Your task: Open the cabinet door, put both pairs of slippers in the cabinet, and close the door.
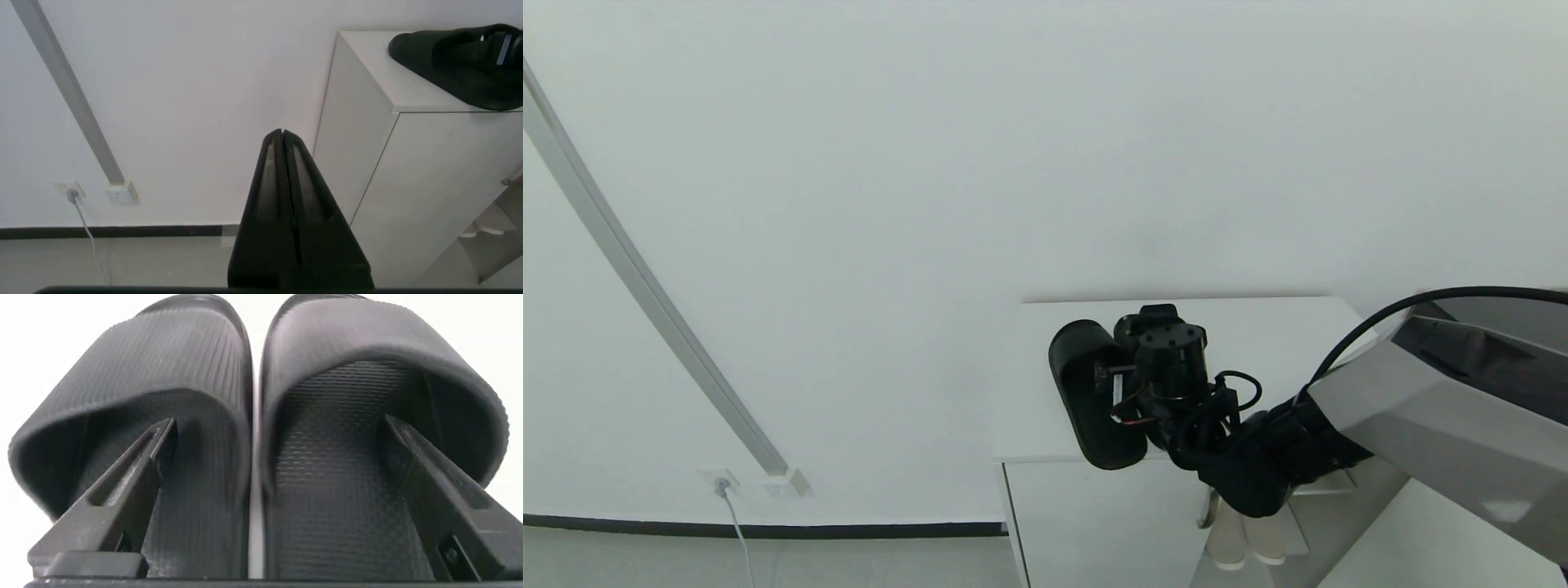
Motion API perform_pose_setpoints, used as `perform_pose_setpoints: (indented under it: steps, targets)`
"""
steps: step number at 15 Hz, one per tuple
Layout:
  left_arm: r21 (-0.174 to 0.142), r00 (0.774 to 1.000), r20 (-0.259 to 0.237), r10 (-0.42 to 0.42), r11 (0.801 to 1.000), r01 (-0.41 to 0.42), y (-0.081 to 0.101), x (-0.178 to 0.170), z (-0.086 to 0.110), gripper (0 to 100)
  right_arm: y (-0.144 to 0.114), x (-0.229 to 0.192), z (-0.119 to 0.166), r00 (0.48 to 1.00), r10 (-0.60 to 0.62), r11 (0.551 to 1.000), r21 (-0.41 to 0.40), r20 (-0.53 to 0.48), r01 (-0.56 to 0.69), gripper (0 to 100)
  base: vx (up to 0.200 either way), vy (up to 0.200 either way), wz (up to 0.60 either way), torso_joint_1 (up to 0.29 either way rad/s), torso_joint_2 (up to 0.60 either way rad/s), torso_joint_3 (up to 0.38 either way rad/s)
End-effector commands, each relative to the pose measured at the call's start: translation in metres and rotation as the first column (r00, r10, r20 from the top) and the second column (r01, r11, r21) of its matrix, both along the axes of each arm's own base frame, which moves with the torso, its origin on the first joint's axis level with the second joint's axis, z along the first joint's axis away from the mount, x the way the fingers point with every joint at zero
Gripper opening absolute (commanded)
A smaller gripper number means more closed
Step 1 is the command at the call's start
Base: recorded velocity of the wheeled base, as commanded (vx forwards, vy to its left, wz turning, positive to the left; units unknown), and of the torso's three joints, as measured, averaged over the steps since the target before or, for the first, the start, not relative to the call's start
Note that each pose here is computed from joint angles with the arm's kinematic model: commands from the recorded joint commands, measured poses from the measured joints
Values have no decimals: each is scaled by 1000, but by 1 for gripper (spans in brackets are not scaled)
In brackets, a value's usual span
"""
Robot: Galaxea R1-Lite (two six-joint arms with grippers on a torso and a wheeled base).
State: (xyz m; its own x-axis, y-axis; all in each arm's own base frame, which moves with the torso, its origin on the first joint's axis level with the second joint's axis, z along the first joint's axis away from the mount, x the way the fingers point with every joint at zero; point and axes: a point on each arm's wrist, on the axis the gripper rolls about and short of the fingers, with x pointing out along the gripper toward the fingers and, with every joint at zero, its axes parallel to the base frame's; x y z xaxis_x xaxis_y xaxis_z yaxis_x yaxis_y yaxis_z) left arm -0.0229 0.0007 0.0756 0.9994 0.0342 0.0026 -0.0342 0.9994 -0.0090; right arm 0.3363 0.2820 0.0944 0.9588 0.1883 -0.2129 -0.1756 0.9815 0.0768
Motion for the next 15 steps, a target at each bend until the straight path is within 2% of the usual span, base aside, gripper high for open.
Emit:
perform_pose_setpoints:
  steps: [1, 11, 12, 15]
  targets:
    - [0, 1000, -1, 1, 1000, -1, 0, 0, 0, 0, 2, 6, -4, 1000, 8, 1000, -6, 0, -8, 100, 0, 0, 0, 0, 0, 0]
    - [-2, 1000, -1, 3, 1000, -3, 0, 0, 0, 0, 3, 36, -7, 999, -8, 1000, -2, 39, 9, 100, 0, 0, 0, 0, 0, 0]
    - [-2, 1000, -1, 3, 1000, -3, 0, 0, 0, 0, 3, 36, -7, 999, -8, 1000, -2, 39, 9, 0, 0, 0, 0, 0, 0, 0]
    - [-3, 1000, -1, 3, 1000, -3, 0, 0, 0, 0, 3, 36, -6, 999, -9, 1000, 1, 43, 9, 0, 0, 0, 0, 0, 0, 0]
